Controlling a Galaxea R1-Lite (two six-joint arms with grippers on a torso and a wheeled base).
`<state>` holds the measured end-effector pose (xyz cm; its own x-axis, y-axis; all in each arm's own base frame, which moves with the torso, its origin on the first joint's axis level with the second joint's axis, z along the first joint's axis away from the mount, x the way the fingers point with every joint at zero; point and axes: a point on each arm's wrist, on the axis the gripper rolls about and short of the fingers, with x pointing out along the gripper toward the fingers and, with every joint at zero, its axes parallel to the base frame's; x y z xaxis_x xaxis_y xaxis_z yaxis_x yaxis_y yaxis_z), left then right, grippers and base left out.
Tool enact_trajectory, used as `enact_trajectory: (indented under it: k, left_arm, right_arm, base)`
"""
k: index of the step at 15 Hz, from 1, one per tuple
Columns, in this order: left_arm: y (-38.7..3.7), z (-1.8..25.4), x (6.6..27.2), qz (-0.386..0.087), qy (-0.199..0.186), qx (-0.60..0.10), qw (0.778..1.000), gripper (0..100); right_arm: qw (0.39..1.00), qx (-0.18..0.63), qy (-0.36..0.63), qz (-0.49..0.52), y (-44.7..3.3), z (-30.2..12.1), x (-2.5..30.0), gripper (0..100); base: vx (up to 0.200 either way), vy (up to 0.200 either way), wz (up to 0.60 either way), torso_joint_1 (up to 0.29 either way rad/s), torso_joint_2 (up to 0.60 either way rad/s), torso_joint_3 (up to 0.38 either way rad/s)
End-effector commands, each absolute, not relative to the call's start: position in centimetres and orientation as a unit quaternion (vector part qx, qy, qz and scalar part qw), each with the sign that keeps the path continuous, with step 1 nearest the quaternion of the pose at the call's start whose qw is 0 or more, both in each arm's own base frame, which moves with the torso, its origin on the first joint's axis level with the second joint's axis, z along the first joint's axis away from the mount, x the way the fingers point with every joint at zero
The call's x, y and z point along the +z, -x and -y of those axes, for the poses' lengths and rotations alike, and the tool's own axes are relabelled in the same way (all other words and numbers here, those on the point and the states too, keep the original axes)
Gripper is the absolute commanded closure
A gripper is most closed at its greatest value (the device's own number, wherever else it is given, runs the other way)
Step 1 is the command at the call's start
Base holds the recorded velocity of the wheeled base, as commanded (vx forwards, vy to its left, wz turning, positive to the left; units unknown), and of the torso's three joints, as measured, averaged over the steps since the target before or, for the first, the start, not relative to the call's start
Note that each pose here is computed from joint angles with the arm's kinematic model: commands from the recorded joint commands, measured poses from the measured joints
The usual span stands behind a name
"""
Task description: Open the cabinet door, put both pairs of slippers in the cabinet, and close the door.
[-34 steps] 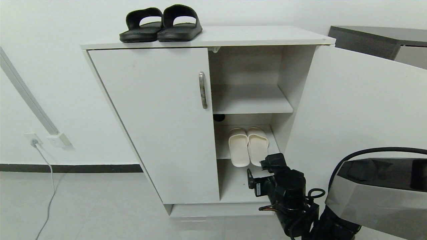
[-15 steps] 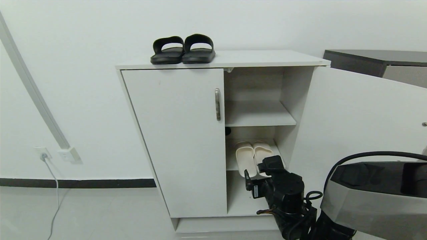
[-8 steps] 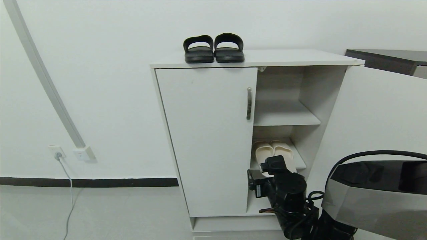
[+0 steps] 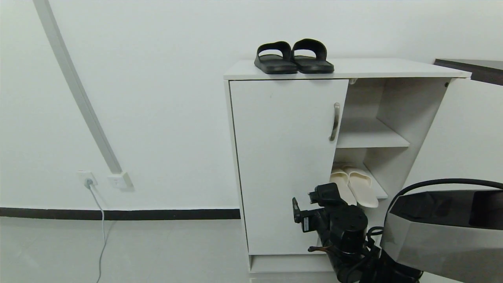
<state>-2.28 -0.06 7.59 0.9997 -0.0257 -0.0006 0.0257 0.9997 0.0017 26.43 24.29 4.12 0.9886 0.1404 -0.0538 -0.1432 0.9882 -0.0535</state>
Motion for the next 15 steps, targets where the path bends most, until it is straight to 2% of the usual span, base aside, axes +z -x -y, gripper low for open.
enact_trajectory:
  k: [1, 15]
  left_arm:
    - [2.28, 0.06, 7.59, 0.000, -0.002, -0.012, 1.000, 100]
    - [2.27, 0.06, 7.55, -0.001, -0.002, -0.012, 1.000, 100]
  right_arm:
    - [0.996, 0.076, 0.043, -0.030, -26.16, -23.98, 3.87, 0]
    - [0.995, 0.088, 0.041, -0.028, -25.85, -23.74, 4.41, 0]
  base:
    - [0.000, 0.000, 0.00, 0.000, 0.00, 0.000]
    - [0.000, 0.000, 0.00, 0.000, 0.00, 0.000]
